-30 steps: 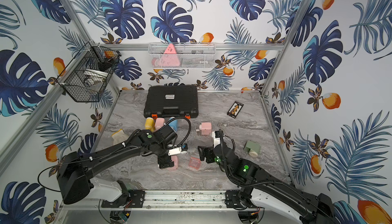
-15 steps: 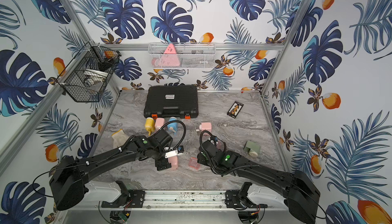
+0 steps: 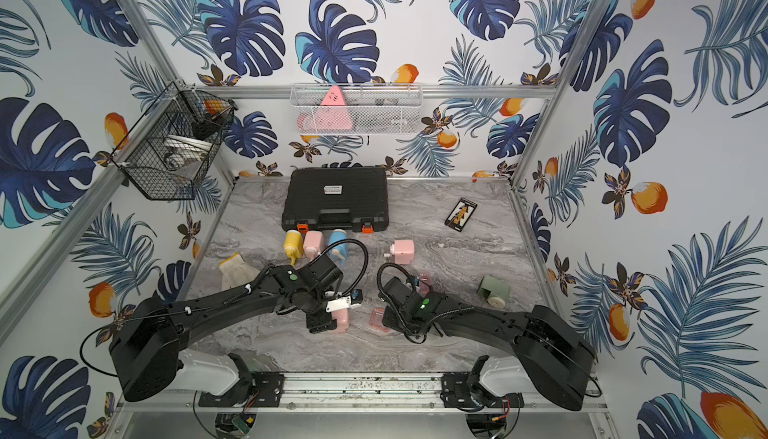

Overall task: Put the tray back into the pencil sharpener
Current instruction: Place the pencil sharpener at the center of the board, then close the container of the pencil sharpener.

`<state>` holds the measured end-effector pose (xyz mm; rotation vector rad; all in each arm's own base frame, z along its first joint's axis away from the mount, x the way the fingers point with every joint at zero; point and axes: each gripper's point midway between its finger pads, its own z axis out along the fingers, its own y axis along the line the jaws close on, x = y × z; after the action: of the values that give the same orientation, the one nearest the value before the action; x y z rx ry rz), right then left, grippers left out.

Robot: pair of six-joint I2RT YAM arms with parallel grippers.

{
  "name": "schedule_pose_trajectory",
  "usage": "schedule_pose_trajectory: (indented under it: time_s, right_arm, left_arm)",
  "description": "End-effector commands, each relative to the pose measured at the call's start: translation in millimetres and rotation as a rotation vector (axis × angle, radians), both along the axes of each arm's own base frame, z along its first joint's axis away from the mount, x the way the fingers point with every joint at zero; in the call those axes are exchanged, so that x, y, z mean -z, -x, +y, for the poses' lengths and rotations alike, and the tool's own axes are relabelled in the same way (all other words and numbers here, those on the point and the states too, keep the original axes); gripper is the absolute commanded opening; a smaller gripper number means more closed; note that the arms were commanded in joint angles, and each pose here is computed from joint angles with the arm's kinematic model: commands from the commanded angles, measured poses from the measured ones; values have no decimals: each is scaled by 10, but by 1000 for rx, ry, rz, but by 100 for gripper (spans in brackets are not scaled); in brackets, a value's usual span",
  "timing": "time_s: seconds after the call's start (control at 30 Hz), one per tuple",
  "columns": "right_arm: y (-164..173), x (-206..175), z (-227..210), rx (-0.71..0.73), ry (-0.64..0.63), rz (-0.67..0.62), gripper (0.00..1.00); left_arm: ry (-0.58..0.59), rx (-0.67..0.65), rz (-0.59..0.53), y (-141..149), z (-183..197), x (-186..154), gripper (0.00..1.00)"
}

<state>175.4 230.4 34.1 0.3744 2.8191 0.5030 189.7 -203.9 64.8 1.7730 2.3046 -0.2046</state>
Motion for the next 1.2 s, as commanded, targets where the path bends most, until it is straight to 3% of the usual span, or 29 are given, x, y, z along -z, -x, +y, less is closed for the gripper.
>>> schedule_pose_trajectory:
  time_s: [0.0,0.23,0.63,0.97,1.17]
  right_arm:
    - [-18,4,104,14,-39,16,33]
    - [-6,42,143,-19,-21,36,27]
    - [43,68,276,-93,-42,53,13]
    - [101,62,349,-141,-44,61,11]
    - [108,82,415,-150,-61,68,16]
  left_arm:
    - [29,43,24,78,-30,-13,69]
    - [51,113,15,164,-99,4,65]
    - [49,135,-48,62,-200,65,58]
    - [60,126,-73,-30,-272,83,59]
    - [67,132,-72,-25,-294,107,59]
